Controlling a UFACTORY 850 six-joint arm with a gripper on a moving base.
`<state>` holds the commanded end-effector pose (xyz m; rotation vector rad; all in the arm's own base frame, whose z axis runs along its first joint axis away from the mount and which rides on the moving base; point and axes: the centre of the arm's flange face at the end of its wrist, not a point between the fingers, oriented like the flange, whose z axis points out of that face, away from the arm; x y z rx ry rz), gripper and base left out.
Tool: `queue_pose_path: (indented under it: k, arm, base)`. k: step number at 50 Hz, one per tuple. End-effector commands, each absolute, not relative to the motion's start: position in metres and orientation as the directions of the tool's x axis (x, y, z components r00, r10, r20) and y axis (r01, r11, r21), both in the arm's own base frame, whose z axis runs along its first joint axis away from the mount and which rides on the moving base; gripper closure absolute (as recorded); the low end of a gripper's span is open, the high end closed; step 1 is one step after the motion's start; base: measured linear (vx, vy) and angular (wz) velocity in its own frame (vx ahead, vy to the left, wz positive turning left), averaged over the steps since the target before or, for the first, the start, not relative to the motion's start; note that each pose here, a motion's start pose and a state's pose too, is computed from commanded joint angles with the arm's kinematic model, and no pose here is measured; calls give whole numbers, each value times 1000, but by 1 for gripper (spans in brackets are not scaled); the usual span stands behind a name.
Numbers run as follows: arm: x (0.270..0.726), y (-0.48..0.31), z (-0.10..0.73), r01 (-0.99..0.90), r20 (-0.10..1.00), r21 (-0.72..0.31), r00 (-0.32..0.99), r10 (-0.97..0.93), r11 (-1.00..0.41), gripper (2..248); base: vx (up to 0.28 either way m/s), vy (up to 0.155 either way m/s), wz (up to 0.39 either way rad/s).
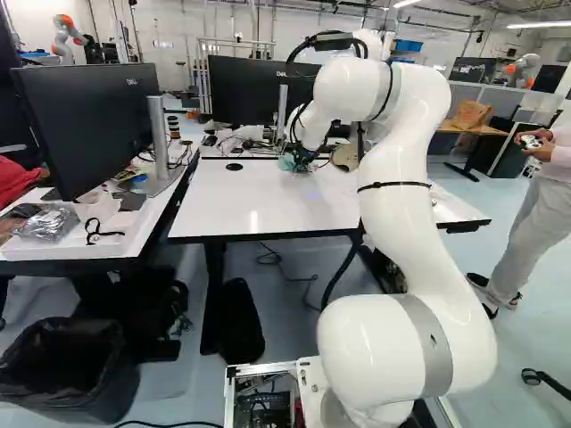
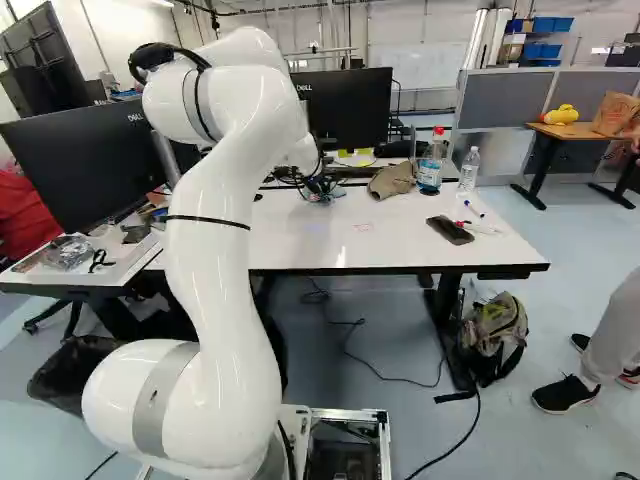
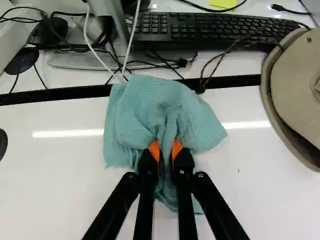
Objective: Clean the table with the green towel
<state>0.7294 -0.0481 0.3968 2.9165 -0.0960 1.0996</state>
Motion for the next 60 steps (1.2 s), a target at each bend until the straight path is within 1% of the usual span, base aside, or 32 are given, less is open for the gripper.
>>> queue_pose_path:
  k: [35, 60]
  arm:
    - [710, -111, 398, -154, 650, 0, 751, -117, -988, 204]
    - [671, -126, 403, -184, 623, 0, 769, -144, -983, 204]
  base:
    - [0, 0, 0]
    - [0, 0, 0]
